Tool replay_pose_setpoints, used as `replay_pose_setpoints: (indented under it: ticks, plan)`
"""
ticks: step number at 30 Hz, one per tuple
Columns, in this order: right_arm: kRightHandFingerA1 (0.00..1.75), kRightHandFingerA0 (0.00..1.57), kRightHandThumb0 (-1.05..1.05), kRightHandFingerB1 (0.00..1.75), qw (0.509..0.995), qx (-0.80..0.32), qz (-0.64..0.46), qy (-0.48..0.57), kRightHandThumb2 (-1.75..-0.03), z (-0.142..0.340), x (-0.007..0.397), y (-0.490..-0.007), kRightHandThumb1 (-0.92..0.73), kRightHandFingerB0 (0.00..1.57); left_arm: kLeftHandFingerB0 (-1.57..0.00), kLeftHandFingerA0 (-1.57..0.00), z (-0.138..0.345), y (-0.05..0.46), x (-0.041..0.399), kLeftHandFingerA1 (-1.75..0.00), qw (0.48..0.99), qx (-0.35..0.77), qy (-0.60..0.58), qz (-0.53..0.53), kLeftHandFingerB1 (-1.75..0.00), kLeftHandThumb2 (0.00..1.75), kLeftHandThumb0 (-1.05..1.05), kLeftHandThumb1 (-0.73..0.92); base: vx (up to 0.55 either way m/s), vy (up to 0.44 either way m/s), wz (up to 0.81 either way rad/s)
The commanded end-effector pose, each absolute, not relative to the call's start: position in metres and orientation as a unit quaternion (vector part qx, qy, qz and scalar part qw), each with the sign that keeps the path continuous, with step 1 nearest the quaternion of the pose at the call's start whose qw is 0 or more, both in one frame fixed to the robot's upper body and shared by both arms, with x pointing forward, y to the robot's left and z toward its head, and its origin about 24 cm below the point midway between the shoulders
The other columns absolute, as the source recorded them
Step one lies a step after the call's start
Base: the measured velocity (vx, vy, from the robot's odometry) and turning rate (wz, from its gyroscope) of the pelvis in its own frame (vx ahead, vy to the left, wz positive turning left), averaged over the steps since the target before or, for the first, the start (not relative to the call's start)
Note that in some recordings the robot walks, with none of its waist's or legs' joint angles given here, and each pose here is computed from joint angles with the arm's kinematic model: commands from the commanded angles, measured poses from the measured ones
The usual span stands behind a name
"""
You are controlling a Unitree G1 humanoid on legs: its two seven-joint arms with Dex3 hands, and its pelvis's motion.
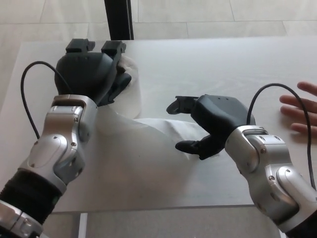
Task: A toilet paper roll is kept in the middle of the desk infront of the robot. The robot places its left hand on the top of the toilet paper roll to hold it still and uses its right hand to tear off a piece of toilet paper from it and hands the paper to a person
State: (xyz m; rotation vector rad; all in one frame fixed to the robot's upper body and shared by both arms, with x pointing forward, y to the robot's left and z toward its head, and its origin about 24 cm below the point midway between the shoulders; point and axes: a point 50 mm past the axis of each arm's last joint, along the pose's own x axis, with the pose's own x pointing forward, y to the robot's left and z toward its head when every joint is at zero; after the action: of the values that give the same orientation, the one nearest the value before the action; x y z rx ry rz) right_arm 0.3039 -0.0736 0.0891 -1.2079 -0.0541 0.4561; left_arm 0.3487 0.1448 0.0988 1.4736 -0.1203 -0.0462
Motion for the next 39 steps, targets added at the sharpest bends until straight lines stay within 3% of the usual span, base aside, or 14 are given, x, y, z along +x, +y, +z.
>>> replay_pose_setpoints:
  ticks: [1, 2, 4, 6, 10, 11, 15, 20, 21, 24, 25, 26, 33, 39]
  plan:
    - [0.6, 0.18, -0.68, 0.38, 0.792, -0.573, 0.209, -0.017, -0.6, 0.095, 0.309, -0.075, -0.63, 0.32, -0.16, -0.12, 0.072, 0.163, 0.345, -0.45, 0.729, 0.684, -0.008, -0.023, -0.35, 0.67, -0.59, 0.92, 0.0, 0.0, 0.0]
    - [0.59, 0.12, -0.72, 0.49, 0.791, -0.575, 0.209, -0.014, -0.89, 0.095, 0.31, -0.075, -0.49, 0.22, -0.16, -0.11, 0.072, 0.162, 0.346, -0.46, 0.727, 0.686, -0.009, -0.023, -0.35, 0.67, -0.59, 0.92, 0.0, 0.0, 0.0]
    - [0.55, 0.04, -0.74, 0.49, 0.792, -0.574, 0.209, -0.006, -0.89, 0.096, 0.31, -0.074, -0.49, 0.19, -0.16, -0.1, 0.074, 0.161, 0.347, -0.46, 0.729, 0.684, -0.009, -0.023, -0.34, 0.67, -0.57, 0.91, 0.0, 0.0, 0.0]
    - [0.2, 0.0, -0.9, 0.39, 0.77, -0.602, 0.209, 0.021, -0.92, 0.096, 0.309, -0.072, -0.54, 0.1, -0.16, -0.11, 0.079, 0.156, 0.352, -0.46, 0.734, 0.679, -0.01, -0.016, -0.34, 0.67, -0.47, 0.92, 0.0, 0.0, 0.0]
    - [0.05, 0.0, -0.75, 0.29, 0.753, -0.623, 0.198, 0.081, -0.65, 0.097, 0.31, -0.07, -0.51, 0.09, -0.15, -0.11, 0.089, 0.155, 0.36, -0.46, 0.75, 0.662, -0.005, 0.011, -0.36, 0.76, -0.28, 0.8, 0.0, 0.0, 0.0]
    - [0.21, 0.0, -0.84, 0.28, 0.745, -0.63, 0.198, 0.093, -0.85, 0.095, 0.31, -0.07, -0.48, 0.09, -0.14, -0.09, 0.092, 0.155, 0.362, -0.45, 0.753, 0.658, 0.001, 0.012, -0.35, 0.8, -0.26, 0.77, 0.0, 0.0, 0.0]
    - [0.2, 0.0, -0.86, 0.28, 0.737, -0.634, 0.198, 0.124, -0.84, 0.09, 0.311, -0.069, -0.48, 0.12, -0.16, -0.1, 0.099, 0.15, 0.367, -0.46, 0.758, 0.652, -0.007, 0.012, -0.35, 0.74, -0.3, 0.77, 0.0, 0.0, 0.0]
    - [0.22, 0.0, -0.8, 0.31, 0.74, -0.621, 0.209, 0.154, -0.57, 0.084, 0.313, -0.056, -0.55, 0.1, -0.21, -0.12, 0.103, 0.13, 0.369, -0.49, 0.757, 0.652, -0.038, 0.003, -0.36, 0.81, -0.27, 0.71, 0.0, 0.0, 0.0]
    - [0.3, 0.0, -0.82, 0.34, 0.736, -0.625, 0.209, 0.152, -0.89, 0.084, 0.313, -0.054, -0.46, 0.12, -0.2, -0.1, 0.103, 0.128, 0.369, -0.48, 0.755, 0.655, -0.035, -0.001, -0.37, 0.84, -0.27, 0.71, 0.0, 0.0, 0.0]
    - [0.34, 0.0, -0.81, 0.2, 0.732, -0.629, 0.209, 0.157, -0.91, 0.083, 0.313, -0.047, -0.47, 0.0, -0.12, -0.07, 0.1, 0.121, 0.369, -0.51, 0.762, 0.647, -0.035, -0.01, -0.44, 1.05, -0.28, 0.63, 0.0, 0.0, 0.0]
    - [0.25, 0.0, -0.77, 0.27, 0.737, -0.626, 0.204, 0.155, -0.63, 0.082, 0.313, -0.044, -0.57, 0.03, -0.13, -0.08, 0.099, 0.119, 0.369, -0.51, 0.765, 0.643, -0.035, -0.012, -0.44, 1.05, -0.27, 0.61, 0.0, 0.0, 0.0]
    - [0.36, 0.0, -0.78, 0.28, 0.756, -0.608, 0.192, 0.148, -0.84, 0.08, 0.313, -0.04, -0.44, 0.06, -0.13, -0.08, 0.098, 0.115, 0.367, -0.5, 0.768, 0.639, -0.035, -0.017, -0.42, 1.03, -0.28, 0.64, 0.0, 0.0, 0.0]
    - [0.25, 0.0, -0.86, 0.09, 0.759, -0.607, 0.182, 0.151, -0.88, 0.072, 0.313, -0.03, -0.49, 0.1, -0.2, -0.12, 0.089, 0.108, 0.363, -0.43, 0.77, 0.637, -0.026, -0.027, -0.34, 0.86, -0.26, 0.72, 0.0, 0.0, 0.0]
    - [0.4, 0.0, -0.7, 0.35, 0.736, -0.65, 0.145, 0.12, -0.93, 0.061, 0.313, -0.025, -0.5, 0.01, -0.21, -0.12, 0.087, 0.109, 0.362, -0.43, 0.772, 0.635, -0.027, -0.03, -0.34, 0.89, -0.25, 0.72, 0.0, 0.0, 0.0]
